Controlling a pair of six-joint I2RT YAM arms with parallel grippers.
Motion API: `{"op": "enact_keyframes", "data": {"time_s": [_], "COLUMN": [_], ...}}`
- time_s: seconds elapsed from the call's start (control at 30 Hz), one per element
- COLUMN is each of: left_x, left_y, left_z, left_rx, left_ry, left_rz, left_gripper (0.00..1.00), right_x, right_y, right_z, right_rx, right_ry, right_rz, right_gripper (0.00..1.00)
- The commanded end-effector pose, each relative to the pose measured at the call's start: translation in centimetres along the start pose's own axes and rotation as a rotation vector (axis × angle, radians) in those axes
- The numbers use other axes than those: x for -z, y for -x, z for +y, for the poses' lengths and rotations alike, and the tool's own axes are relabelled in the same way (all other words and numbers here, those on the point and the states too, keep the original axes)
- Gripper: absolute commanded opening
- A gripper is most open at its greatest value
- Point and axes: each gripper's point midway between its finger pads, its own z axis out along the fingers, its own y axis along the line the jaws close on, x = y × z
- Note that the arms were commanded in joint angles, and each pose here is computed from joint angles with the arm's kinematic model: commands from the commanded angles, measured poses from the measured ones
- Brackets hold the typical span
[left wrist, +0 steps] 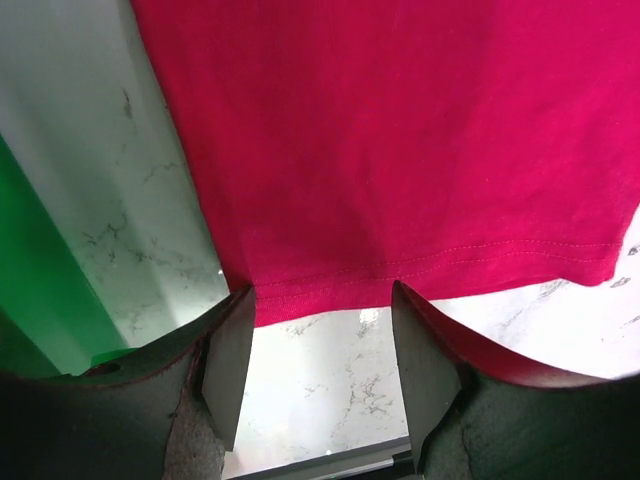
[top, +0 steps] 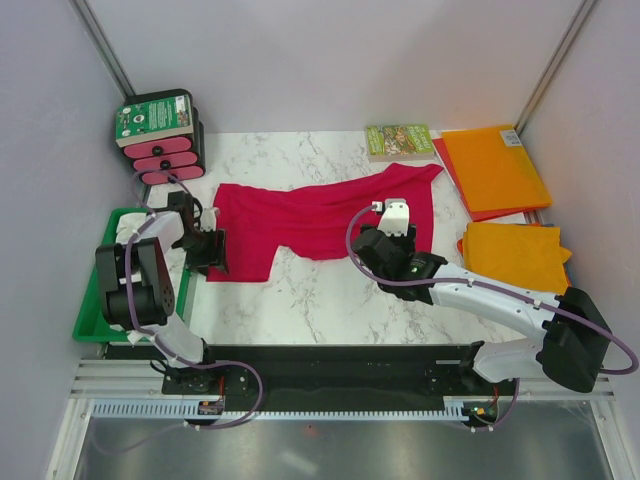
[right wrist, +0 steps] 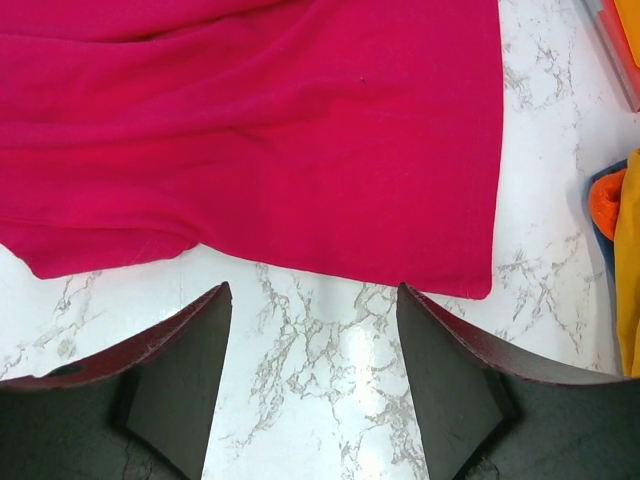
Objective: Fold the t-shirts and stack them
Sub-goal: Flatten out the tshirt
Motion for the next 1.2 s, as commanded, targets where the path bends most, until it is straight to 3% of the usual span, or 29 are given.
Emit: {"op": "enact_keyframes", "data": {"time_s": [0.0,0.1,0.23,0.37,0.47,0.63,0.87,1.0,1.17], "left_x": [0.0,-0.3,-0.6,-0.8,-1.1,-1.4,-2.0,-2.3,-2.7], "left_y": [0.4,0.4,0.0,-0.8,-1.4,-2.5,-3.7,-4.1,-4.7], "left_z": [1.0,1.3,1.6,1.9,2.3,2.9,3.6,4.0,4.1], "left_rx": [-0.001,0.004,0.001,-0.015,-0.025,-0.040,-0.051,-0.057,-0.068], "left_ry": [0.043,0.050,0.065,0.076,0.091,0.123,0.154,0.162,0.164], "left_rz": [0.024,0.034,0.053,0.080,0.102,0.139,0.188,0.208,0.230], "left_gripper": [0.64,0.60,0.44,0.36,0.38,0.50,0.47,0.35,0.12], "right_x": [0.1,0.0,0.1,0.3,0.3,0.5,0.7,0.8,1.0], "right_y": [0.9,0.7,0.9,1.2,1.4,1.3,1.3,1.5,1.8], "right_z": [0.4,0.4,0.3,0.4,0.4,0.3,0.0,-0.1,-0.2], "right_rx": [-0.048,-0.052,-0.054,-0.063,-0.065,-0.073,-0.082,-0.087,-0.090], "right_ry": [0.002,-0.004,-0.004,0.000,0.003,0.005,0.005,0.007,0.007], "right_rz": [-0.027,-0.024,-0.027,-0.032,-0.033,-0.034,-0.036,-0.042,-0.048], "right_gripper": [0.74,0.74,0.74,0.74,0.75,0.75,0.75,0.75,0.75]}}
